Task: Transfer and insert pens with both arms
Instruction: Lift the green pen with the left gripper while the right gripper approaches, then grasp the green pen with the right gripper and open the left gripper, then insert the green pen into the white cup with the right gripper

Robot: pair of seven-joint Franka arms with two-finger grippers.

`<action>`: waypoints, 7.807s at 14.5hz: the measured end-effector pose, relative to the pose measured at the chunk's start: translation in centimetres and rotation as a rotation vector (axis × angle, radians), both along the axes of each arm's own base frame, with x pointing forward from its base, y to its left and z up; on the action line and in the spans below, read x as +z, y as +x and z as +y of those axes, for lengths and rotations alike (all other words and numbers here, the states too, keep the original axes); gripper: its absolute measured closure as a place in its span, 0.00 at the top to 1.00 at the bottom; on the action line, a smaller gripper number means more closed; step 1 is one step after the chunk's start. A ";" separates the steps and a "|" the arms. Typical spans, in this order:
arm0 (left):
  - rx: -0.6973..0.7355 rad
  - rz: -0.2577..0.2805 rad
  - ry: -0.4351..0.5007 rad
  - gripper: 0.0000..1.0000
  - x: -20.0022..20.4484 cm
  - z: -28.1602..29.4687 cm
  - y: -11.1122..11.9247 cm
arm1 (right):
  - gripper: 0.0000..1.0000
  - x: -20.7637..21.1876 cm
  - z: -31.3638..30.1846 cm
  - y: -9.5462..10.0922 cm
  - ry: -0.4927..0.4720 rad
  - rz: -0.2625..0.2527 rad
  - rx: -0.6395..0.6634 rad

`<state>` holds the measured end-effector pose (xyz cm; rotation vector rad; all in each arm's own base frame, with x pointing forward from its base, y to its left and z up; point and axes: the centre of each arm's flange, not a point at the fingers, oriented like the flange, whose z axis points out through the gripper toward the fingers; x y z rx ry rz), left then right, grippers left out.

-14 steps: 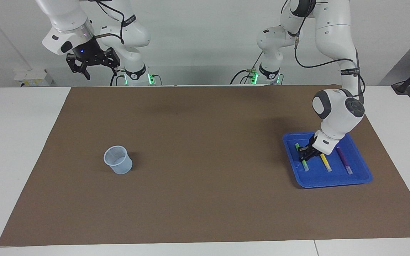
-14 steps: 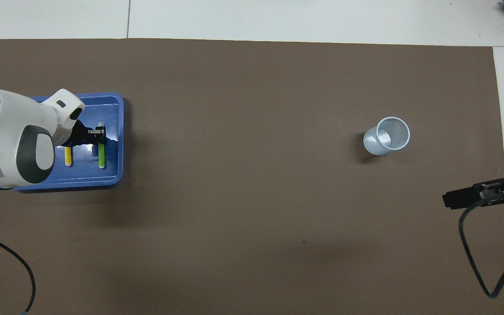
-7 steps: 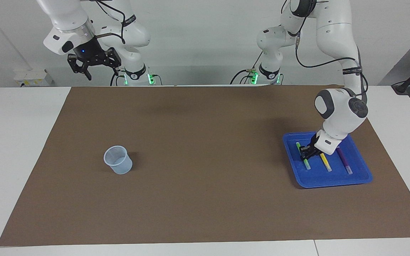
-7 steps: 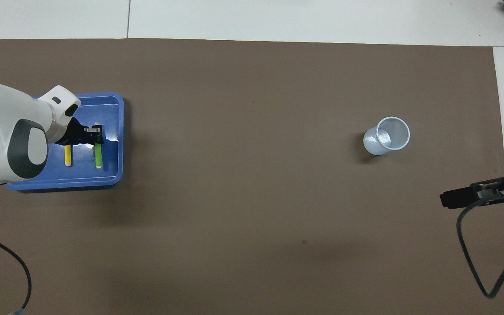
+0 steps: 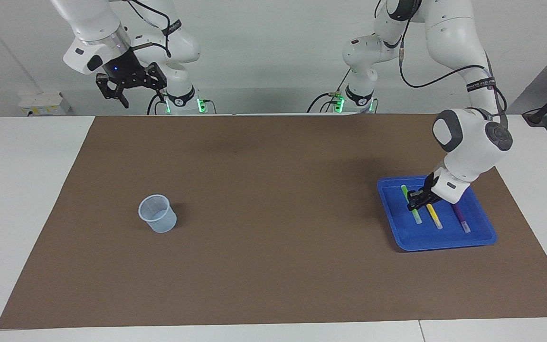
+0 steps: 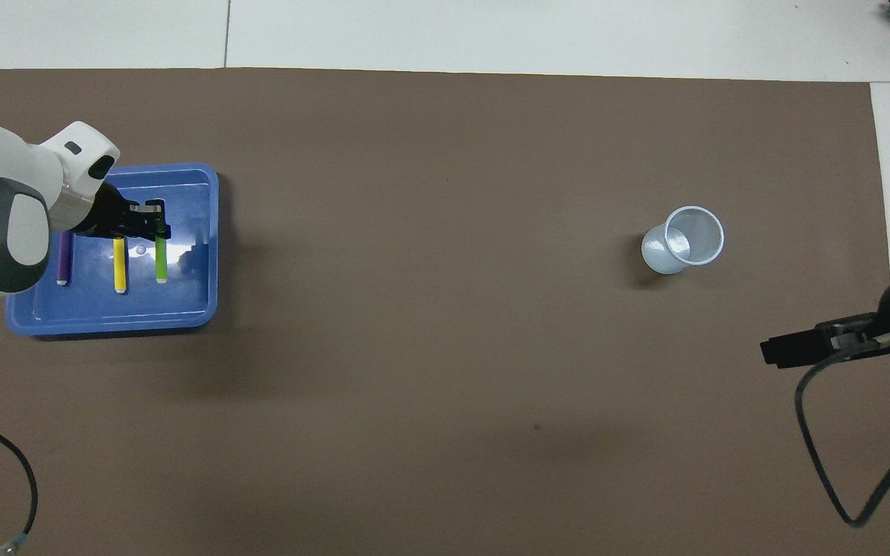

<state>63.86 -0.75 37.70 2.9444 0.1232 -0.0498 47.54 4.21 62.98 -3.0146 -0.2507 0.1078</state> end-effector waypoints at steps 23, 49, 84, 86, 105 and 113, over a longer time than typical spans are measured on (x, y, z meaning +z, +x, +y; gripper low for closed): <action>1.068 0.567 -0.368 0.17 4.2 -17.4 -2.4 | 1.00 -10.7 21.3 3.1 0.440 -0.036 -0.288; 1.149 0.766 -0.388 0.17 3.9 -26.5 -6.5 | 0.58 -15.5 28.2 8.0 0.477 -0.153 -0.300; 0.906 0.445 -0.301 1.00 5.0 -26.9 -7.2 | 0.19 -12.4 22.3 11.1 0.229 -0.183 -0.159; 0.800 0.327 -0.159 1.00 5.2 -26.2 -7.4 | 0.19 -12.4 20.2 11.6 0.173 -0.183 -0.124; 0.139 -0.094 0.106 1.00 4.1 -8.4 -2.6 | 0.19 -14.1 -2.9 14.7 -0.082 -0.170 0.147; 0.102 -0.131 0.199 1.00 2.4 -1.4 -0.7 | 0.26 -18.9 -2.7 14.9 -0.082 -0.183 0.147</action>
